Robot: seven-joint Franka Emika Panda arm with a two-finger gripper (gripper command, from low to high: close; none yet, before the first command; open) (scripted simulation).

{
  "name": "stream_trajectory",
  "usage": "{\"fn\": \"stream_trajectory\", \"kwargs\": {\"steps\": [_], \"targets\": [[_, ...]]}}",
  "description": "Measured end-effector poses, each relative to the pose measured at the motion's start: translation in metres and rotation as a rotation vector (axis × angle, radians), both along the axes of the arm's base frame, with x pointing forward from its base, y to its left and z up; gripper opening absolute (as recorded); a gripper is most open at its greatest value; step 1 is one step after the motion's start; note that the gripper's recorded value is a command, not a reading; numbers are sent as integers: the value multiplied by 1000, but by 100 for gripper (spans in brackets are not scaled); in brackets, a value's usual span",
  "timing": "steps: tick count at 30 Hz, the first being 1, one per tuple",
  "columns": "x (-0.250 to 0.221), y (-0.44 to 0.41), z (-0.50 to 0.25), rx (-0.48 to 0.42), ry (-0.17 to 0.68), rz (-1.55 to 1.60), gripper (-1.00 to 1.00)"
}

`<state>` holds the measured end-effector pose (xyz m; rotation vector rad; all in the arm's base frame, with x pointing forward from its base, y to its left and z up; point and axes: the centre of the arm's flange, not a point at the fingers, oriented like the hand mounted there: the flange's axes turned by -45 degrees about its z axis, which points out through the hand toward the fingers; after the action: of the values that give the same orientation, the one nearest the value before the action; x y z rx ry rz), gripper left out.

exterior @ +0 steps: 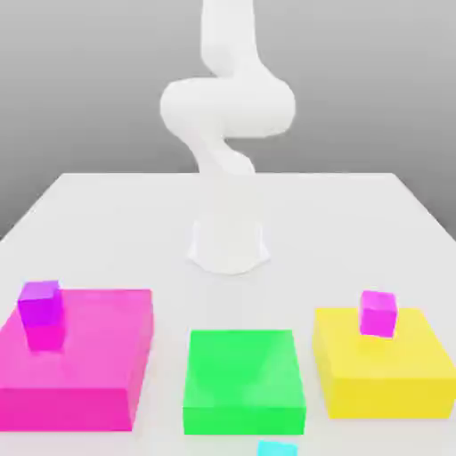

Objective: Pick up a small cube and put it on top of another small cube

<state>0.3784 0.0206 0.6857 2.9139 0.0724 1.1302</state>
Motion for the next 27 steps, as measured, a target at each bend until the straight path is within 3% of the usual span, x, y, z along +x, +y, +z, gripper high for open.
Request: {"fn": "stream_trajectory", "kwargs": {"steps": [7, 14, 27], "targets": [[75, 67, -86, -112, 165, 156, 0], [119, 142, -189, -205, 318, 333, 0], [109, 280, -406, -318, 585, 708, 0]]}}
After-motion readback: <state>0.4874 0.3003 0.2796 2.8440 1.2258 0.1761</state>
